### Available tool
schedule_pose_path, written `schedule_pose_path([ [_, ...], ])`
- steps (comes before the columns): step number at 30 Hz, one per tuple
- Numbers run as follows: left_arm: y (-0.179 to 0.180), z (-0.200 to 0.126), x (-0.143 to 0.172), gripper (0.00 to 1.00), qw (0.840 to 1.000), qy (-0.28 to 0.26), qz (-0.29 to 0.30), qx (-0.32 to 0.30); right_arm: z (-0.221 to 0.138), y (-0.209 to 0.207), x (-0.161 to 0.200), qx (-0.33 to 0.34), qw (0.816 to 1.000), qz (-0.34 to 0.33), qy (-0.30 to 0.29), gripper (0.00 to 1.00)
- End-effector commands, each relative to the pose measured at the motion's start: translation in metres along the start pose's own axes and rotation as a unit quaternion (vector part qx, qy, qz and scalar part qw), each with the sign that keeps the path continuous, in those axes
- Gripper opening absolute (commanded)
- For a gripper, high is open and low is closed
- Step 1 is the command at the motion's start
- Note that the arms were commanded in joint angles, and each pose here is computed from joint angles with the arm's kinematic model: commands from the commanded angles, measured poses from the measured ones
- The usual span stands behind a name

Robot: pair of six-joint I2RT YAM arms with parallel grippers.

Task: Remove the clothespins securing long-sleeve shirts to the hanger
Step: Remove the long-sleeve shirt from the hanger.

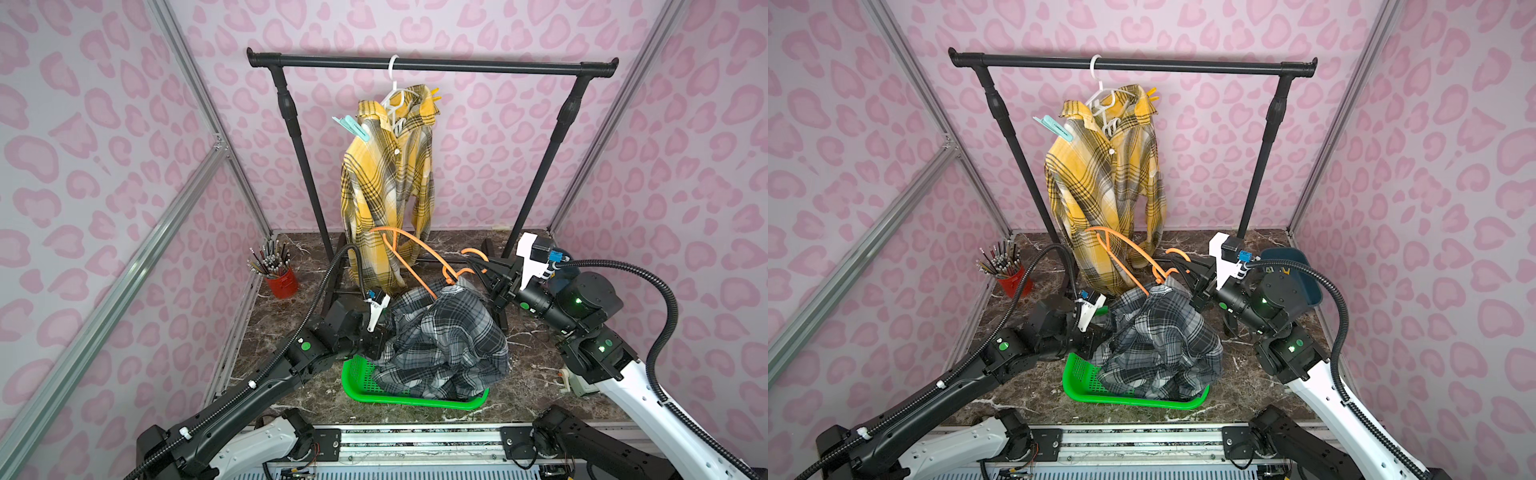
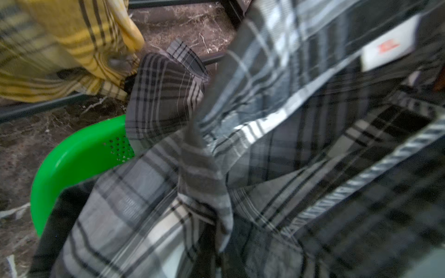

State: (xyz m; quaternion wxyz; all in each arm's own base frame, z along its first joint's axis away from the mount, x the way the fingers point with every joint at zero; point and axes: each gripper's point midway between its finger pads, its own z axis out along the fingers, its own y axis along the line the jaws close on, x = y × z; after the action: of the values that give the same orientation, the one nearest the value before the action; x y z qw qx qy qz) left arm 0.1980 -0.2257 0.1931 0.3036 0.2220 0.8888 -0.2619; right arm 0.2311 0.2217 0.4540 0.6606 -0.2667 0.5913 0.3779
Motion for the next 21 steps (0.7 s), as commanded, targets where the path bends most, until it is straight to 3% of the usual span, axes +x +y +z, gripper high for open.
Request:
schedule_pose_path([
  [1, 0.011, -0.005, 0.019, 0.17, 0.999, 0.015, -0.015, -0.024, 0.001, 0.005, -0.028, -0.009, 0.999, -0.024, -0.047, 0.0],
  [2, 0.011, -0.014, 0.014, 0.42, 1.0, 0.0, -0.013, -0.026, 0.002, 0.005, -0.027, -0.01, 0.999, -0.025, -0.045, 0.0],
  [3, 0.008, -0.027, 0.004, 0.62, 0.999, -0.026, -0.004, -0.023, 0.003, 0.004, -0.026, -0.01, 0.999, -0.026, -0.042, 0.0],
  [6, -0.01, -0.079, -0.042, 0.87, 0.991, -0.134, 0.015, 0.007, 0.004, 0.003, -0.02, -0.01, 0.999, -0.027, -0.032, 0.0],
  [8, -0.024, -0.114, -0.07, 0.99, 0.978, -0.205, 0.023, 0.042, 0.004, 0.005, -0.018, -0.014, 0.999, -0.028, -0.029, 0.0],
  [10, -0.039, -0.146, -0.092, 0.97, 0.958, -0.271, 0.037, 0.081, 0.003, 0.01, -0.018, -0.027, 0.999, -0.03, -0.025, 0.0],
  [13, -0.053, -0.175, -0.11, 0.97, 0.941, -0.316, 0.075, 0.099, 0.006, 0.016, -0.015, -0.05, 0.998, -0.031, -0.003, 0.0],
  [17, -0.084, -0.189, -0.129, 0.98, 0.927, -0.311, 0.146, 0.152, 0.013, 0.022, -0.007, -0.076, 0.996, -0.027, 0.022, 0.0],
  [21, -0.102, -0.175, -0.154, 0.98, 0.925, -0.288, 0.151, 0.196, 0.017, 0.026, -0.003, -0.089, 0.995, -0.029, 0.033, 0.0],
])
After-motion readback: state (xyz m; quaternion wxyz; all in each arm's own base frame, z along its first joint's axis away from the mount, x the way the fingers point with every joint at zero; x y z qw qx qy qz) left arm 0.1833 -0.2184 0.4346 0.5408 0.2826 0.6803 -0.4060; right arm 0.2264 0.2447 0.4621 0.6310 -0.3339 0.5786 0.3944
